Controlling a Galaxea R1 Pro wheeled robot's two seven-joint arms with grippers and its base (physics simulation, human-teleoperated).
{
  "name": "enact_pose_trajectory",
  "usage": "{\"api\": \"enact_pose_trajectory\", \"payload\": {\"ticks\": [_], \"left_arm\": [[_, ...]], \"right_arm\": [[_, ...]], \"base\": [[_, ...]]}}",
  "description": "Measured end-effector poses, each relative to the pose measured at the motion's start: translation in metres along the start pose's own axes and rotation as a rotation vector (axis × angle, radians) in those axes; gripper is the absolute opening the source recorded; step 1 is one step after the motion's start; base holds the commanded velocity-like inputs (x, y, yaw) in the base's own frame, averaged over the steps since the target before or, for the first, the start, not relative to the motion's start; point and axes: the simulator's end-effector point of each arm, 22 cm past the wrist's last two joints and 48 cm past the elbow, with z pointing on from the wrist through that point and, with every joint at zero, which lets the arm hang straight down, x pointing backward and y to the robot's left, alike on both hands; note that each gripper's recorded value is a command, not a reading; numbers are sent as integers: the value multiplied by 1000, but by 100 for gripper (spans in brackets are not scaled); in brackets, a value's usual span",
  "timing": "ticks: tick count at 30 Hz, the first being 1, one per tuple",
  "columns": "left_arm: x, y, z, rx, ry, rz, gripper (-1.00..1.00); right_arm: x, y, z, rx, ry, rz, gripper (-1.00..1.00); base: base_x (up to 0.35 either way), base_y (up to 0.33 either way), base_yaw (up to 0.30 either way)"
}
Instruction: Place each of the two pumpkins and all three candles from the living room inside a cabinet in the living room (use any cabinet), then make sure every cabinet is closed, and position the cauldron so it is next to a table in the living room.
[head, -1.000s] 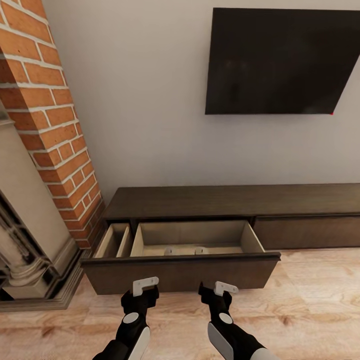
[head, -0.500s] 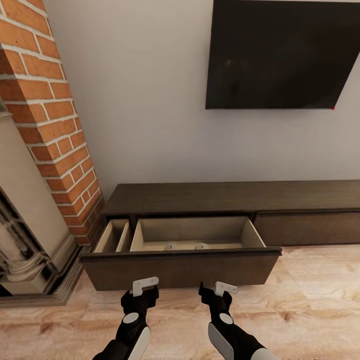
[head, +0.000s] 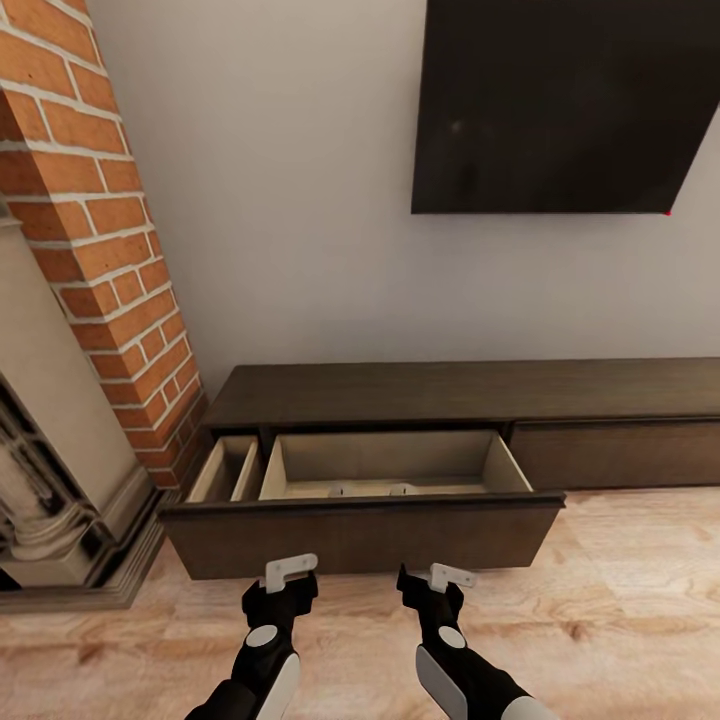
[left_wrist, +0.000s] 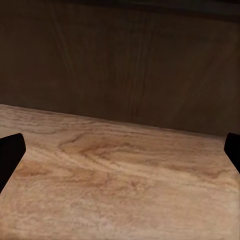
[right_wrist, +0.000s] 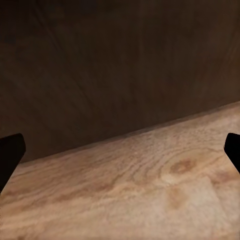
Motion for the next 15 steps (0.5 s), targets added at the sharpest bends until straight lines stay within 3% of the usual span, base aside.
{"api": "enact_pose_trajectory", "payload": {"ticks": [15], "left_arm": [[0,0,0,0,1,1,100]], "right_arm": [[0,0,0,0,0,0,100]], "base": [[282,62,0]]}}
